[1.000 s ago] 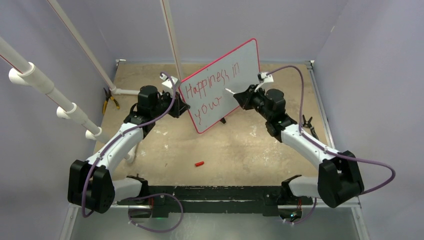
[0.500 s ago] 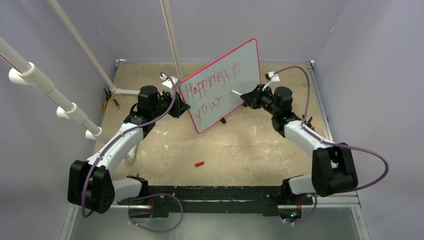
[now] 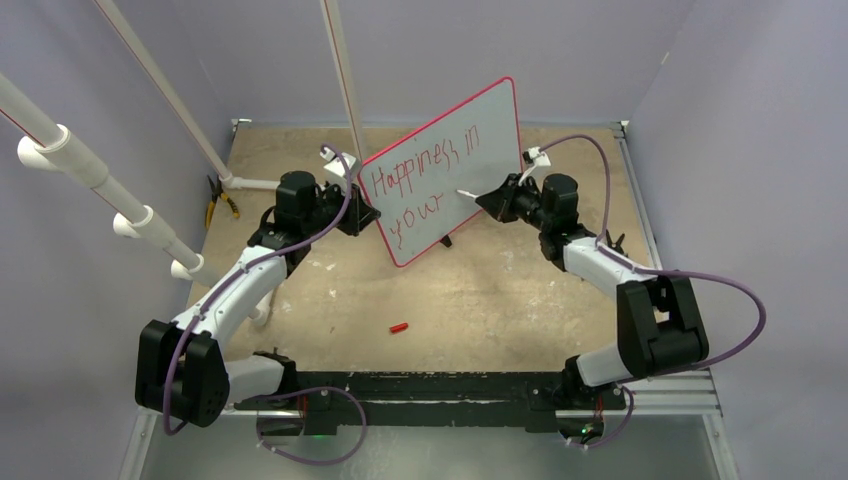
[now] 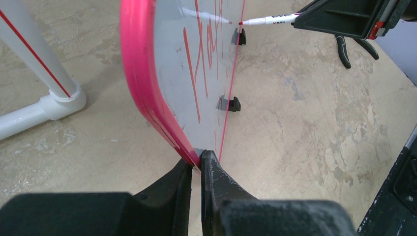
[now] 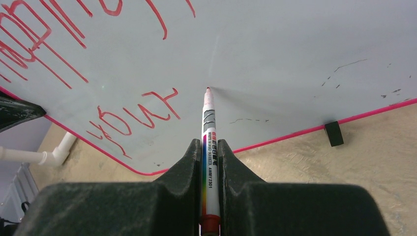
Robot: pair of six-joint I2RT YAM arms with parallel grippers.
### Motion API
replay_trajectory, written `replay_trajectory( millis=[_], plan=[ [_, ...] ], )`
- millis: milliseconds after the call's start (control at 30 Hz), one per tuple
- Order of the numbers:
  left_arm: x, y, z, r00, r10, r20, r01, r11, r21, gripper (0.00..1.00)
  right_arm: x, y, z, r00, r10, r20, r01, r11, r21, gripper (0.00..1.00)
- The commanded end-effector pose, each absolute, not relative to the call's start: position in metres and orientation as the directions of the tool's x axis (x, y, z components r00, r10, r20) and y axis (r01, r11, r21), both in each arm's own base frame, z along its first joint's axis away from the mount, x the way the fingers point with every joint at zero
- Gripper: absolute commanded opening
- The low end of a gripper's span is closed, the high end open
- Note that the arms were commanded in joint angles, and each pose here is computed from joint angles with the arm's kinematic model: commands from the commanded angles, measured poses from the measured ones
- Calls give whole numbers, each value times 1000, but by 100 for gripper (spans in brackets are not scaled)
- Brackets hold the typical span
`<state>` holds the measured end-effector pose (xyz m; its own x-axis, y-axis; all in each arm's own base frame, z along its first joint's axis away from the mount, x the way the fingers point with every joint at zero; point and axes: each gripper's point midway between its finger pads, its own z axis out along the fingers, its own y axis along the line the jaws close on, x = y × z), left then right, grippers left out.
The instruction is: Write a sentence on the whiteboard
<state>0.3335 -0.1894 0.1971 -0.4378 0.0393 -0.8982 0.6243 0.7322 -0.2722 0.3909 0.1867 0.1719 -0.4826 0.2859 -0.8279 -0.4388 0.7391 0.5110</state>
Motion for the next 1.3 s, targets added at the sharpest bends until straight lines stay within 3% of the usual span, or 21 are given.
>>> replay_trajectory(
  millis=[0,1267],
  plan=[
    [328,-196,193,-435,85,-897,659,708,-253,0,401,191,199,-413,287,-864,-505,717,480,0],
    [327,-197,193,-435,86,-896,661,707,-253,0,397,196,187,-433,245,-868,-538,702,466,0]
  ],
)
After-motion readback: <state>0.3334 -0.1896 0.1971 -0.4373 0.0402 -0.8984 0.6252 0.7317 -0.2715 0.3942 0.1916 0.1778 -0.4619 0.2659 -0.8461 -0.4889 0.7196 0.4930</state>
